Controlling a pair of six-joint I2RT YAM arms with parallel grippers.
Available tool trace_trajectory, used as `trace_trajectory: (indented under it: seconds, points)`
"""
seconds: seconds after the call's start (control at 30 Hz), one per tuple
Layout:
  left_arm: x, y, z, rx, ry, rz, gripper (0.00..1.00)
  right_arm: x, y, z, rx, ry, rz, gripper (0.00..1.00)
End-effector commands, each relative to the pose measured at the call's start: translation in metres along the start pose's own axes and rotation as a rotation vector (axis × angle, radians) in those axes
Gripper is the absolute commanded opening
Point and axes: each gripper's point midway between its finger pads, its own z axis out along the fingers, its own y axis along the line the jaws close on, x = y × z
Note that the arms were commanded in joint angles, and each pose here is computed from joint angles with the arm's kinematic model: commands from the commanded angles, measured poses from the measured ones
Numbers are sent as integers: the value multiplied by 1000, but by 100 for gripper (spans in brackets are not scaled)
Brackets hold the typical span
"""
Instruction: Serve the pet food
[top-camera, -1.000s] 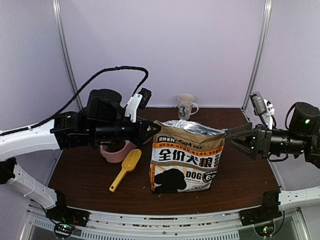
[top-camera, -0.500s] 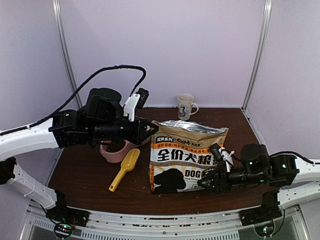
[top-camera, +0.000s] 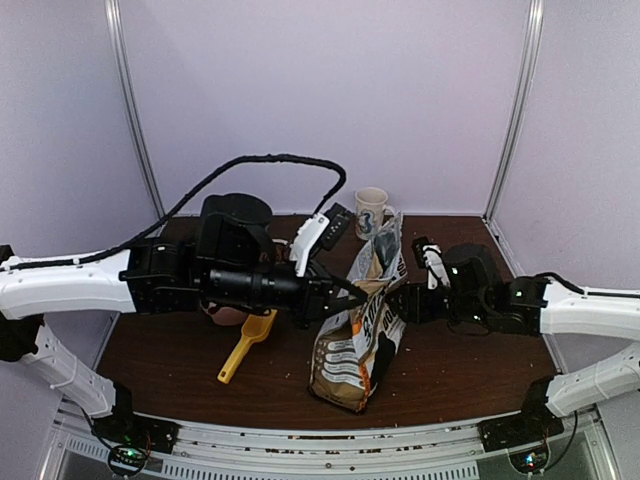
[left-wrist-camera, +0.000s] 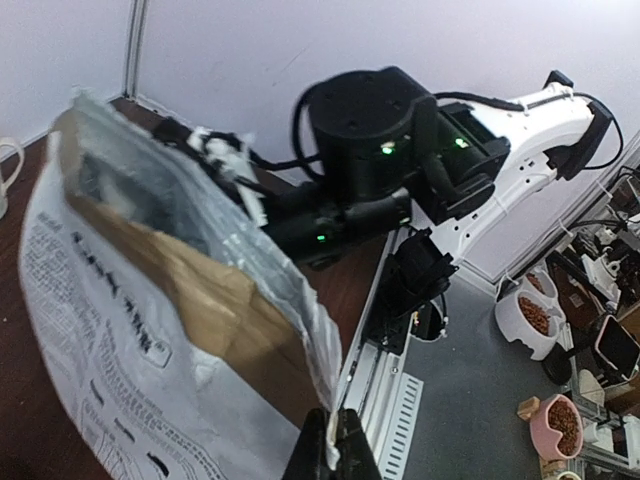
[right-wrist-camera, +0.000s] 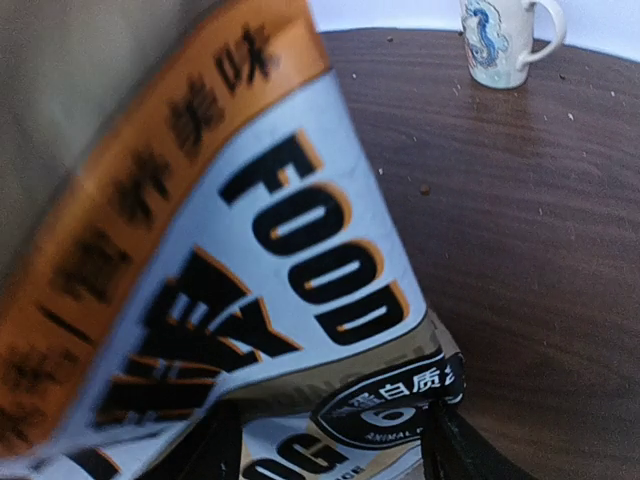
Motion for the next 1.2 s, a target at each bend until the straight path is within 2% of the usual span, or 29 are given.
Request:
trace_trajectory:
  seconds: [0.0,0.13,0.27,0.37,0.47,0.53,0.67,0.87,1.07,1.17]
  points:
    - [-67,-62,6,228,-209,34,0,-50,35,14,-78,-73,-73,63]
    - [-75,-63,13,216,-222,34,1,-46,34,10,-76,-41,-91,65]
    - [-78,-53,-4,156,-269,52,35,-42,22,-22,-60,-52,-75,79]
    - [-78,-30,-29,42,-314,57,56,-44,10,-52,-24,-70,-37,89]
    - [-76,1,-57,-73,-347,20,73,-50,1,-82,11,-82,42,95]
    - [-70,31,-69,-175,-330,-30,79,-55,3,-101,6,-98,116,100]
    - [-51,88,-87,-334,-294,-138,84,-73,34,-137,-84,-196,204,100]
    - [-33,123,-109,-426,-307,-209,86,-87,84,-164,-138,-254,211,100]
    - [-23,133,-114,-438,-313,-236,86,-75,104,-153,52,-236,123,100]
    - [-18,137,-113,-443,-309,-250,86,-64,122,-139,86,-211,65,100]
